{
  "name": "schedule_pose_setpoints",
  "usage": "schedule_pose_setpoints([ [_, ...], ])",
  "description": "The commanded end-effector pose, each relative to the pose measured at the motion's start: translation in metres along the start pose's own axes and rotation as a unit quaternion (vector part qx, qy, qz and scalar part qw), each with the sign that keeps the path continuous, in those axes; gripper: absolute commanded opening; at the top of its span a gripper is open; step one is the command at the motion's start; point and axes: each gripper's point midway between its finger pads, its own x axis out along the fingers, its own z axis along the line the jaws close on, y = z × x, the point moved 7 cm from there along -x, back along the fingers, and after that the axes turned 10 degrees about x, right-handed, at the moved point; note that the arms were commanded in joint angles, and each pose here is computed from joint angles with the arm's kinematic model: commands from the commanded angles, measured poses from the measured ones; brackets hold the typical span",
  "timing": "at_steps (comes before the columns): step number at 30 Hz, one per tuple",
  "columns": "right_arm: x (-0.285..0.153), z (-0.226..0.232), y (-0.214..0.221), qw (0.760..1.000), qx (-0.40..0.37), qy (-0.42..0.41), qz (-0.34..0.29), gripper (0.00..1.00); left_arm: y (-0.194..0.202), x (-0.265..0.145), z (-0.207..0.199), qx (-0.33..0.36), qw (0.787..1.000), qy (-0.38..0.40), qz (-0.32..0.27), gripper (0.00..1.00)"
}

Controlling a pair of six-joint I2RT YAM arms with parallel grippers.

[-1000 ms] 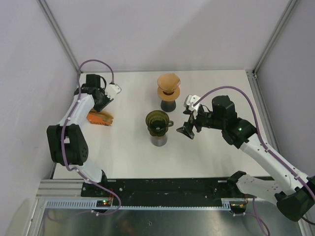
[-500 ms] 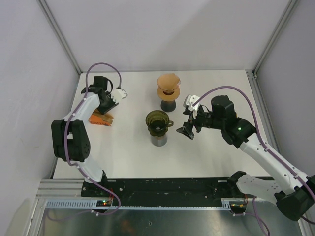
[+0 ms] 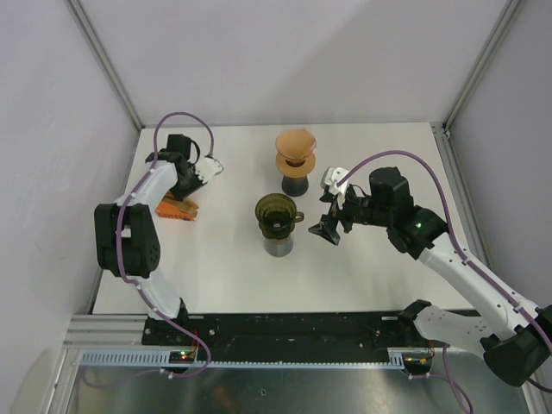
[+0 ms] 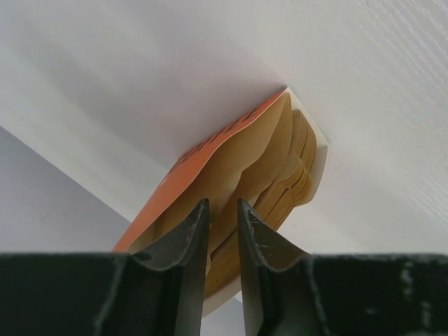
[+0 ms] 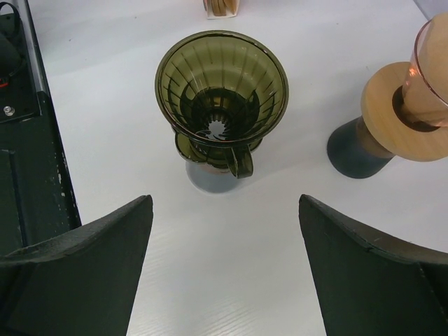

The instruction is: Place the coffee filter in the dripper

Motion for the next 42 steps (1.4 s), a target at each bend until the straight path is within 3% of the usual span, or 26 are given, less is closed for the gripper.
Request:
schedule_pose_setpoints([
  [1, 0.001, 0.003, -0.003, 1.0, -0.003, -0.013, -0.008, 0.9, -0.005, -0.011, 0.015, 0.003, 1.0, -0.024, -0.004, 0.26],
  [27, 0.001, 0.007, -0.003, 0.999, -0.006, -0.033, -0.008, 0.9, 0.001, -0.001, 0.013, 0.008, 0.999, -0.02, 0.028, 0.22],
  [35, 0.001, 0.008, -0.002, 0.999, -0.007, -0.036, -0.007, 0.9, -0.001, 0.003, 0.011, 0.004, 1.0, -0.012, 0.021, 0.14],
  [42, 0.002, 0.008, -0.002, 0.999, -0.006, -0.037, -0.007, 0.9, 0.001, 0.002, 0.008, 0.009, 1.0, -0.009, 0.021, 0.01],
])
